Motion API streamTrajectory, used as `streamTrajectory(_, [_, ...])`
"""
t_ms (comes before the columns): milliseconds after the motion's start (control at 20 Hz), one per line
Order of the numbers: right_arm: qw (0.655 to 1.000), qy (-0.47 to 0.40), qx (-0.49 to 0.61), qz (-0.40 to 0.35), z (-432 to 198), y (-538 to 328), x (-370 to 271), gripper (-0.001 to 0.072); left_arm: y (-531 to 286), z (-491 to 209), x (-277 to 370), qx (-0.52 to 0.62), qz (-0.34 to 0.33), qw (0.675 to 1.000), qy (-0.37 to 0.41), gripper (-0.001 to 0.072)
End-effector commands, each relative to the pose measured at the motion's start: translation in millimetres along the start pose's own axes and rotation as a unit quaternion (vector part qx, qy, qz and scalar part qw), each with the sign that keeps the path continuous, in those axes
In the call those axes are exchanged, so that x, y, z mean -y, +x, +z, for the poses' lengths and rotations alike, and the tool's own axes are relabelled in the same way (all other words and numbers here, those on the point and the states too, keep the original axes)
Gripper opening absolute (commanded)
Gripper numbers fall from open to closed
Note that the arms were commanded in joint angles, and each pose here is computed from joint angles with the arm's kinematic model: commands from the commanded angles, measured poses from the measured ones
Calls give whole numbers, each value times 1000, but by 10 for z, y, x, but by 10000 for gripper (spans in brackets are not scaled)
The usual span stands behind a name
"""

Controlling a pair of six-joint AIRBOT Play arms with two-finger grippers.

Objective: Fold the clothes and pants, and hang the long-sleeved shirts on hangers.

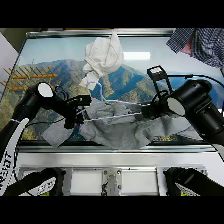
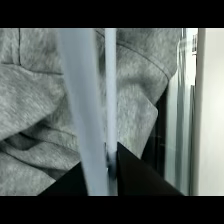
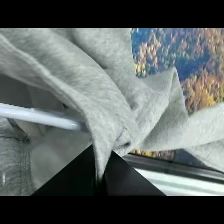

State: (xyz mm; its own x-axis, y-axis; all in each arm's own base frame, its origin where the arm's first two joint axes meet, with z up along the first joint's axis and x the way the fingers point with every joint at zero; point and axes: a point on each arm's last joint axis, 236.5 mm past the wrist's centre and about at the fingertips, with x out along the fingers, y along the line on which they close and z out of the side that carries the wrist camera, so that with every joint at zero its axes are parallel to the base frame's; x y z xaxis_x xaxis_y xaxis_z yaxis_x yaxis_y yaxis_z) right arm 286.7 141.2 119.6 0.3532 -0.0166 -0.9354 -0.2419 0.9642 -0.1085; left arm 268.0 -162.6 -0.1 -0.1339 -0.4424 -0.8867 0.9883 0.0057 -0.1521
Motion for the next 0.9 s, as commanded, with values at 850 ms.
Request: streamTrajectory(850, [996,-26,61,-58,335,-185,160,23,-3,141,200,27,-42,999,-6,20])
